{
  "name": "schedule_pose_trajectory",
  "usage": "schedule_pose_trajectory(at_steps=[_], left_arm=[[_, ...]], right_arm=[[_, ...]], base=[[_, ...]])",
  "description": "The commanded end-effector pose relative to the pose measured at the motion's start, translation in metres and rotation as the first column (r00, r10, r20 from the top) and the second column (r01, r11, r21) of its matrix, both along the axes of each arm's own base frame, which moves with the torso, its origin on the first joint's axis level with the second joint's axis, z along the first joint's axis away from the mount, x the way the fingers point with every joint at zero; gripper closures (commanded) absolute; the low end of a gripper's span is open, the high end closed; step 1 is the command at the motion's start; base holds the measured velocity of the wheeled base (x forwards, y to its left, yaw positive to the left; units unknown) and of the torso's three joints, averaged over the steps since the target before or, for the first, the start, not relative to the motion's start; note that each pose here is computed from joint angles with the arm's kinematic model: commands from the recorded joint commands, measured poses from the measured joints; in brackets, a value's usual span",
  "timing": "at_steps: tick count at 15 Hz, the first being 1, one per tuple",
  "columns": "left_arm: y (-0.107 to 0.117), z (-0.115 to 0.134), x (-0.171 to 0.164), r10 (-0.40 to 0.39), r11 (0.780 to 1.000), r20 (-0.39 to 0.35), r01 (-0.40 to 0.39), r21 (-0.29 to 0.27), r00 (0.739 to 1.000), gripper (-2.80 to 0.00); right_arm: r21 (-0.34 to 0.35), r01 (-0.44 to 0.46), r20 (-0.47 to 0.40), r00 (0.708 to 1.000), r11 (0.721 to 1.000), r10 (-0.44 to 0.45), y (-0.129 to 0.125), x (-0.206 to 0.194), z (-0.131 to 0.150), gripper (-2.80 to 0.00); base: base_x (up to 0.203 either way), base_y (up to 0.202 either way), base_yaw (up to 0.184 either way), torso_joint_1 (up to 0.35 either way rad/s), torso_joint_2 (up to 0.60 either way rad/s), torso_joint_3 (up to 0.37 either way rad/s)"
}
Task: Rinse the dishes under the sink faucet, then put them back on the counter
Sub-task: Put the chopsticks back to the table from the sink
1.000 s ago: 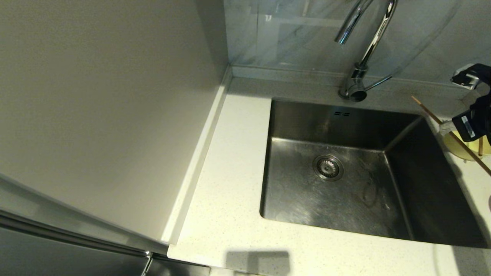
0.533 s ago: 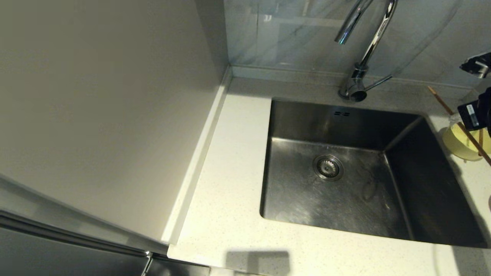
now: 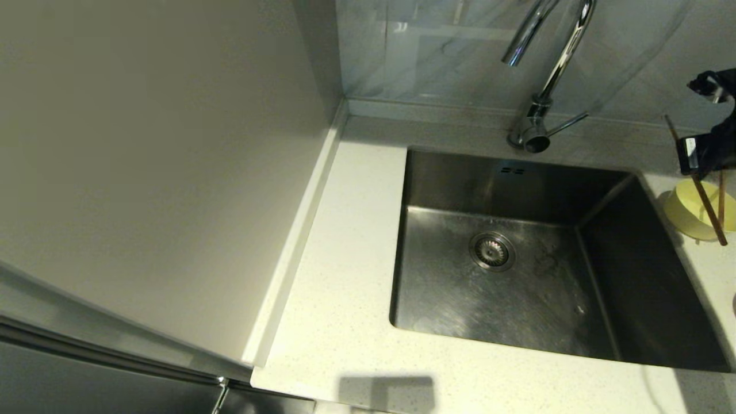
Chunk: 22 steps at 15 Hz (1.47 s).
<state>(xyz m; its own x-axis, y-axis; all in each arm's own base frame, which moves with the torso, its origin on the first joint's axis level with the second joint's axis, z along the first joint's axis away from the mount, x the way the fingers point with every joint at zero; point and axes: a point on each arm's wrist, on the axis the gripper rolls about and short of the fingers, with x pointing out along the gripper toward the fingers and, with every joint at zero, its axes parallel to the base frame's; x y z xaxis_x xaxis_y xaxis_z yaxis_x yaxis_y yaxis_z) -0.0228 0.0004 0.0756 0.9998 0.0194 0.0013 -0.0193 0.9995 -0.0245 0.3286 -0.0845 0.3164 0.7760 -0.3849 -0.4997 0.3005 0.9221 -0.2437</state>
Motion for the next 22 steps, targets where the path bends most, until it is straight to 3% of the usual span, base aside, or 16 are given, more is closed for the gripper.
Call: schedule_pose_trajectory(at_steps=[1,12,17,22], left_arm=[[0.000,0.000,0.000,0.001,1.000,0.003,-0.001,0.000,1.000,0.00],[0.000,0.000,0.000,0.001,1.000,0.003,-0.001,0.000,1.000,0.00],[0.000,0.000,0.000,0.001,1.000,0.003,-0.001,0.000,1.000,0.00],[0.000,0.000,0.000,0.001,1.000,0.003,-0.001,0.000,1.000,0.00]], right_arm=[[-0.001,0.051,-0.024,0.998,0.999,-0.051,-0.004,0.015,-0.012,0.00],[-0.084,0.294,-0.017,0.955,0.952,-0.296,-0.014,0.034,-0.022,0.00],[-0.084,0.302,-0.035,0.951,0.950,-0.306,-0.017,0.045,-0.033,0.00],[-0.104,0.337,0.025,0.941,0.936,-0.336,-0.023,0.063,-0.040,0.00]], base=[[0.000,0.000,0.000,0.000,0.00,0.000],[0.000,0.000,0.000,0.000,0.00,0.000],[0.000,0.000,0.000,0.000,0.00,0.000],[0.000,0.000,0.000,0.000,0.00,0.000]])
